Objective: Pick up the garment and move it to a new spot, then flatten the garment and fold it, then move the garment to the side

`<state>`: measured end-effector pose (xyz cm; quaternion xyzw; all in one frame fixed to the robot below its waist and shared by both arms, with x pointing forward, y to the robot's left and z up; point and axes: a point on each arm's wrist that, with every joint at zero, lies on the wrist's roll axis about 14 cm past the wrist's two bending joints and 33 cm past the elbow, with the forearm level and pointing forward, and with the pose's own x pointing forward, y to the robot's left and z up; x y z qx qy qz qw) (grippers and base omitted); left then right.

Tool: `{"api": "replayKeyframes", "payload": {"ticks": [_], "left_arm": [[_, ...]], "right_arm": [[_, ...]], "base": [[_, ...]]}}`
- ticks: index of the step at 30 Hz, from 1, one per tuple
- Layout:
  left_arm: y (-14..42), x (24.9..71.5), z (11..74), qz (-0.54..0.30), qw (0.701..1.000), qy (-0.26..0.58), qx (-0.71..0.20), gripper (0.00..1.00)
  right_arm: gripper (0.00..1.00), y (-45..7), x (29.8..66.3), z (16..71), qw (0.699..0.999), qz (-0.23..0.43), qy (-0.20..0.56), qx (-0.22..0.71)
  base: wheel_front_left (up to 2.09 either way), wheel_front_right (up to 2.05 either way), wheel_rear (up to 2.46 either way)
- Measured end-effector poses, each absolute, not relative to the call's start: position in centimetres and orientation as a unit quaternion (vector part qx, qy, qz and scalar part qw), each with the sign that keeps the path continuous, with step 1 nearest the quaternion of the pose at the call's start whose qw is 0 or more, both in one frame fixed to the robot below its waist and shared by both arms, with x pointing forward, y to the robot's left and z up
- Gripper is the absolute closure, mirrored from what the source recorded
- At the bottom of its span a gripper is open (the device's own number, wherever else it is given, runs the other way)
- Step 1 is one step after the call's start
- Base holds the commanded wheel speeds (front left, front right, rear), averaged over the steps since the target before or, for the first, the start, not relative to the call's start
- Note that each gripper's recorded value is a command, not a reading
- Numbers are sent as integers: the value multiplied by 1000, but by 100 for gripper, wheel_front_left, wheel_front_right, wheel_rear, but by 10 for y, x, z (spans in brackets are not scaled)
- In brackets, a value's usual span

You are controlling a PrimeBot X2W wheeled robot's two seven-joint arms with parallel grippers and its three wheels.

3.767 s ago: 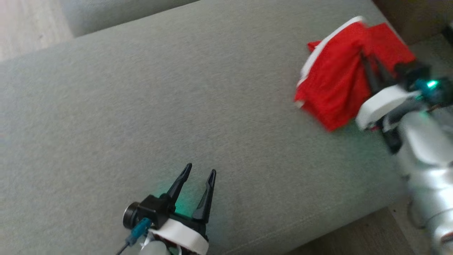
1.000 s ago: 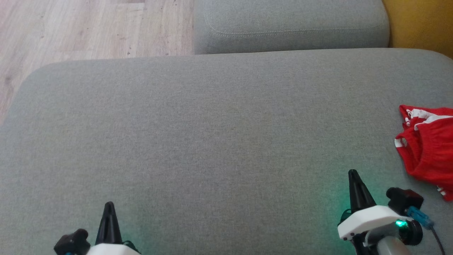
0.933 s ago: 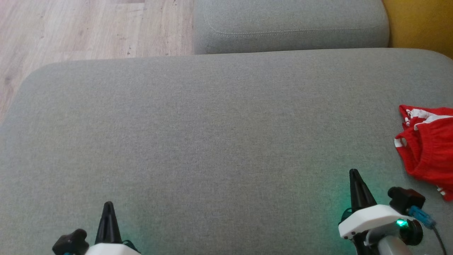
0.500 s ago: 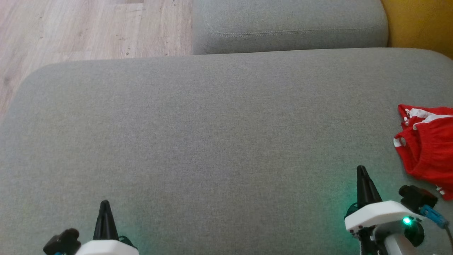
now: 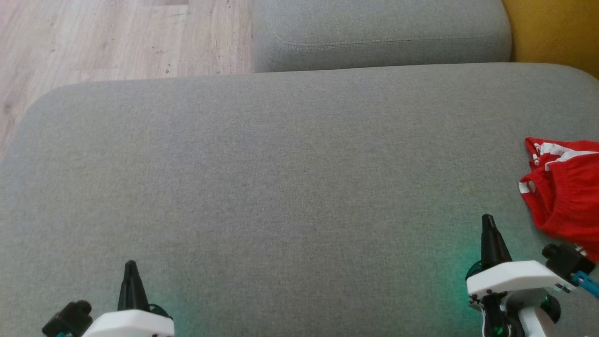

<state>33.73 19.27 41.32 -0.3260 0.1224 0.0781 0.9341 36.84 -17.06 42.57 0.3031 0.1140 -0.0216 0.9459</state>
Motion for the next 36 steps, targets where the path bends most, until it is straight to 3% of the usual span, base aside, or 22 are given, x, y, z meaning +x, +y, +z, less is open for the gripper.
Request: {"api": "replayKeyframes", "payload": {"ticks": [36], "left_arm": [[193, 351, 429, 83, 858, 102, -497, 100]], "right_arm": [[100, -186, 375, 445, 869, -53, 85, 485]], "base": [[0, 0, 0]]}}
